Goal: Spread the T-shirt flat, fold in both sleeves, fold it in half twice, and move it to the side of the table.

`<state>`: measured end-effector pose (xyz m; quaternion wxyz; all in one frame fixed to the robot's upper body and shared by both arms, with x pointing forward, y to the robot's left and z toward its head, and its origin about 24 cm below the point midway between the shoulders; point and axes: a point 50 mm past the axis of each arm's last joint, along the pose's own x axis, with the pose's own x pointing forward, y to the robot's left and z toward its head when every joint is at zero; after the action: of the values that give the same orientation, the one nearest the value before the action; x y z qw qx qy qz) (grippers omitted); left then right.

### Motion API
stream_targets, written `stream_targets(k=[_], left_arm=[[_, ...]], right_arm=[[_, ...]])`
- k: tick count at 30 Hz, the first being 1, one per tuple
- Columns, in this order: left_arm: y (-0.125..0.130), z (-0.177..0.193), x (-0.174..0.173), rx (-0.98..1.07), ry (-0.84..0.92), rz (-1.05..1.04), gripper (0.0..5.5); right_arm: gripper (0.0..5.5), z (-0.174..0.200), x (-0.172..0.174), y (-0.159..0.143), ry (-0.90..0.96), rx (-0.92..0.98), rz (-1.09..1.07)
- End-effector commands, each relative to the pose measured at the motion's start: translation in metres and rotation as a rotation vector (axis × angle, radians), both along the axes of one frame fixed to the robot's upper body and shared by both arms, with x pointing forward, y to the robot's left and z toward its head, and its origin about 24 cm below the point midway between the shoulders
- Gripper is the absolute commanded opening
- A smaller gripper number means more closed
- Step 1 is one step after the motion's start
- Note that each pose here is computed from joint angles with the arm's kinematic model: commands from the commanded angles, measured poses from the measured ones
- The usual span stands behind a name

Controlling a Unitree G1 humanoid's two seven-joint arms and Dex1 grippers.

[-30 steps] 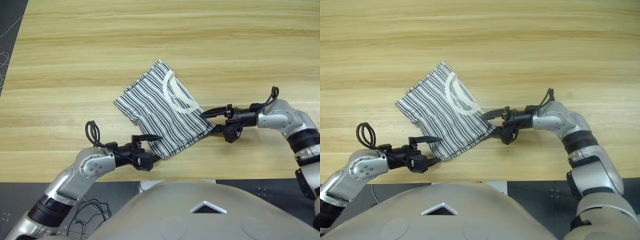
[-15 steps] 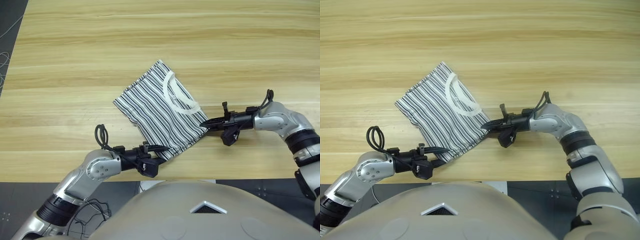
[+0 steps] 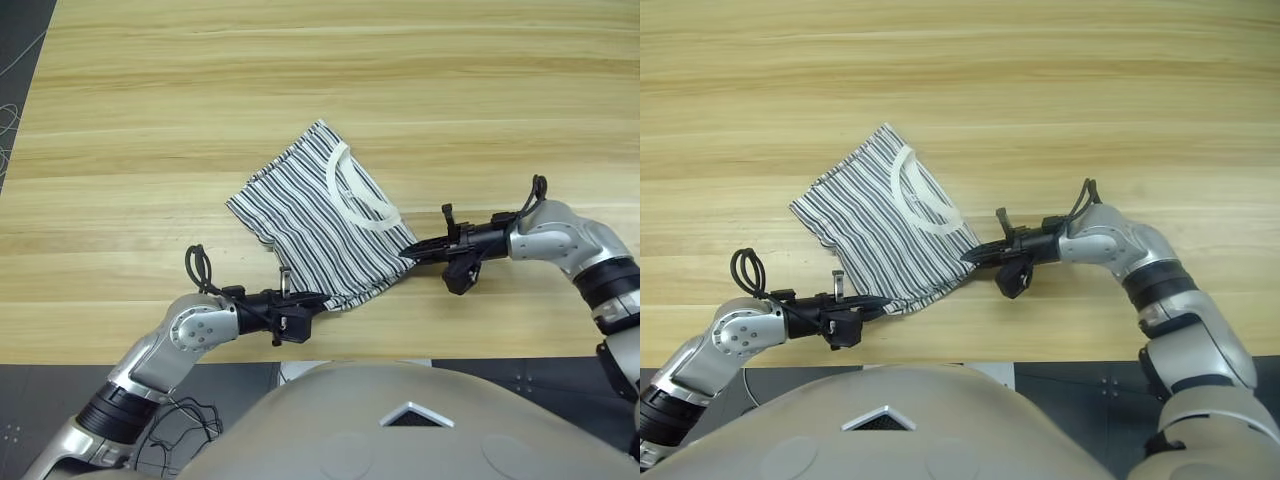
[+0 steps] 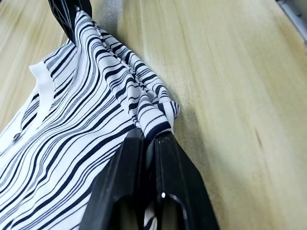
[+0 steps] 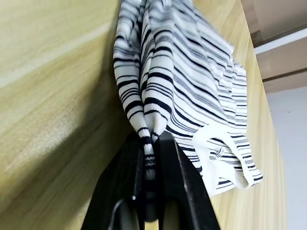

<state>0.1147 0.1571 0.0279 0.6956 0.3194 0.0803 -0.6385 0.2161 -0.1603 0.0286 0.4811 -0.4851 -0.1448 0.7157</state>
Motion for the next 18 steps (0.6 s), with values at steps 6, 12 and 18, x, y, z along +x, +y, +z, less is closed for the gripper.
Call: stream_targets(k=[6,12,18], left_arm=[[0.008,0.049,-0.018,-0.208,0.416,-0.034,0.11],[0.02,0.054,-0.025,-0.148,0.462,-0.04,0.11],[0.036,0.055,-0.01,-0.157,0.435,0.06,0.11]], right_arm=[[0.1,0.048,-0.034,-0.009,0.551,-0.118,-0.109],[0.1,0.069,-0.038,-0.007,0.649,-0.094,-0.118],[0.1,0.082,-0.014,0.003,0.596,0.036,-0.177]])
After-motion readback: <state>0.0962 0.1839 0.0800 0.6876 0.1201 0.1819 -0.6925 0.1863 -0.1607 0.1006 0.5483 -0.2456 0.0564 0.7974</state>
